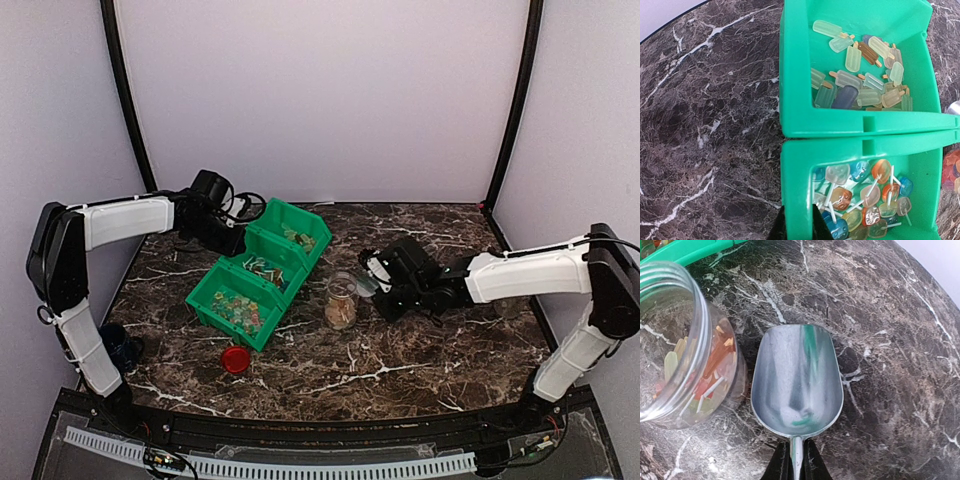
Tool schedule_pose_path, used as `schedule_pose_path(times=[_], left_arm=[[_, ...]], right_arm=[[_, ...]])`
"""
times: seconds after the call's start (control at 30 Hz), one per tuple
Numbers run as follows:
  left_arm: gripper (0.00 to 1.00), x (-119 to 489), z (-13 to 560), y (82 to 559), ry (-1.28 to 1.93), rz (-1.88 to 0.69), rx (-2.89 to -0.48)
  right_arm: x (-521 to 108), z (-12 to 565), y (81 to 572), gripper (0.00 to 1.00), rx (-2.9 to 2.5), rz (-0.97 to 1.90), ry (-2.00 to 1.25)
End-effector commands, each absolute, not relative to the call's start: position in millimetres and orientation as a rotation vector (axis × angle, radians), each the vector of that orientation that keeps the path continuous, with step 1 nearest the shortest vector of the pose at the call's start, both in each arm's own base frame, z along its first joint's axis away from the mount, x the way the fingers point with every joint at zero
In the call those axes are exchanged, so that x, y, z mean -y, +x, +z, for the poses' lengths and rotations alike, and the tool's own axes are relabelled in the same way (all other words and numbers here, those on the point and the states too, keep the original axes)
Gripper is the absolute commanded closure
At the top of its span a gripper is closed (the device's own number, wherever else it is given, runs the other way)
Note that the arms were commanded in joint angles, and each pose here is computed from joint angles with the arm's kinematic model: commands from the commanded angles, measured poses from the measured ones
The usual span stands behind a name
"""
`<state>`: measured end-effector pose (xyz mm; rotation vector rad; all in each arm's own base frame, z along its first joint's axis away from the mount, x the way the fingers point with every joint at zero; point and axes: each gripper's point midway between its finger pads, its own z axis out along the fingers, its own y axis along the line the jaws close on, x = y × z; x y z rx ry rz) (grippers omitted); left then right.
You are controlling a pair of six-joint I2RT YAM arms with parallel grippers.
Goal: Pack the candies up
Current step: Move the packing bottle to the center of the board, then adjust the fake candies in the storage box.
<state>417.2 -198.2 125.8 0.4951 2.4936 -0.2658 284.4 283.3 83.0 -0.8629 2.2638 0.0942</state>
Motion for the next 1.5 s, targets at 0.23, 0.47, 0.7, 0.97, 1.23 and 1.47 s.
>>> schedule_pose_path(times=[0.23,0.47,0.7,0.97,1.23,1.47], left_arm=[[1.00,230,171,430,0.697,-0.402,-2.309],[1.00,246,175,448,0.786,-0.429,-2.287],[1.00,251,184,471,0.853,-0.353,-2.224],[1.00,247,182,478,0.906,-0.272,-2.191],[1.00,243,200,487,0.859,-0.224,-2.140],[1.00,251,205,484,0.898,-0.164,-2.107]], right_arm=[[-294,199,320,1.00,-2.111,0.016,-1.034],[-322,208,341,1.00,-2.095,0.068,-1.161],[-331,199,363,1.00,-2.156,0.104,-1.222],[-328,188,397,1.00,-2.232,0.037,-1.198],[-339,168,399,1.00,-2.279,0.050,-1.282],[-336,147,401,1.00,-2.325,0.000,-1.324]])
